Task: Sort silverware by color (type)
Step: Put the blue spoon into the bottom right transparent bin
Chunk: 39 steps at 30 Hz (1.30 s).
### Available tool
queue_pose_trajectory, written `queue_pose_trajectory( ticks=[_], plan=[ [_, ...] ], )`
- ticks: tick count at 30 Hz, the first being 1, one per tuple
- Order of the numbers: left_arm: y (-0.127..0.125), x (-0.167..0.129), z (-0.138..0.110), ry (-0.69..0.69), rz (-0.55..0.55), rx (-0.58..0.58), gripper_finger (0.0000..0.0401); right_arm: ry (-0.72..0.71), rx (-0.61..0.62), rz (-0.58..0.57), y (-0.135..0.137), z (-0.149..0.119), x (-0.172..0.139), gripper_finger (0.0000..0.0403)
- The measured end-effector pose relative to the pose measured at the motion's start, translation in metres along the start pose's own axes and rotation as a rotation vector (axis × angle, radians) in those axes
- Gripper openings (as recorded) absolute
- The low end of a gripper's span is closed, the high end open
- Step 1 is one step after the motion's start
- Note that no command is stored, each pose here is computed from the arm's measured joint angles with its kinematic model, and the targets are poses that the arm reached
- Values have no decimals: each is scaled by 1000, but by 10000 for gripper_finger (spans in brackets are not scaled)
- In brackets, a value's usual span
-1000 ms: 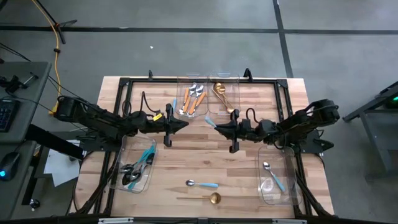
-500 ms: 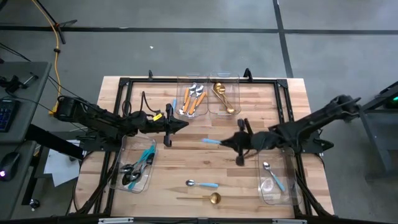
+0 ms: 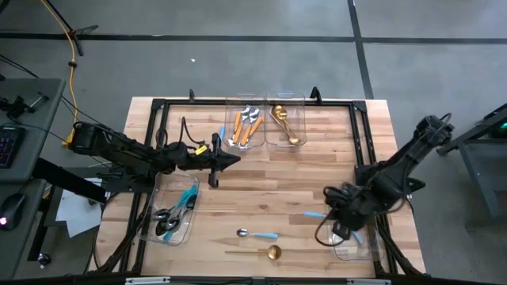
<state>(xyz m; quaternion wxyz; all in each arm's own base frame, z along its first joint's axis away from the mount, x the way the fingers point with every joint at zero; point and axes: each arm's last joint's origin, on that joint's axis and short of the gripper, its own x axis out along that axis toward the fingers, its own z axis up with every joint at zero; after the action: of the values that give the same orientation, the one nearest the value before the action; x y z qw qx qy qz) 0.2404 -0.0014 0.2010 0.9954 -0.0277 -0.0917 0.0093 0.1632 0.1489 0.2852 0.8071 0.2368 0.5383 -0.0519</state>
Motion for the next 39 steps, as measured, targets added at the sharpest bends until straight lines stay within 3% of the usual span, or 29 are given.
queue_pose_trajectory(
  ticks=[3,13,21,39],
  plan=[
    [-1,0,0,0,-6,-1,0,99,84,-13,2,-18,-3,1],
    [-1,0,0,-5,-5,-1,0,183,249,81,-2,-49,-35,1],
    [-1,0,0,-1,-5,-1,0,251,435,-119,-29,-64,-50,1],
    [-1,0,-1,11,-4,-17,0,143,589,-391,-24,-82,25,1]
  ],
)
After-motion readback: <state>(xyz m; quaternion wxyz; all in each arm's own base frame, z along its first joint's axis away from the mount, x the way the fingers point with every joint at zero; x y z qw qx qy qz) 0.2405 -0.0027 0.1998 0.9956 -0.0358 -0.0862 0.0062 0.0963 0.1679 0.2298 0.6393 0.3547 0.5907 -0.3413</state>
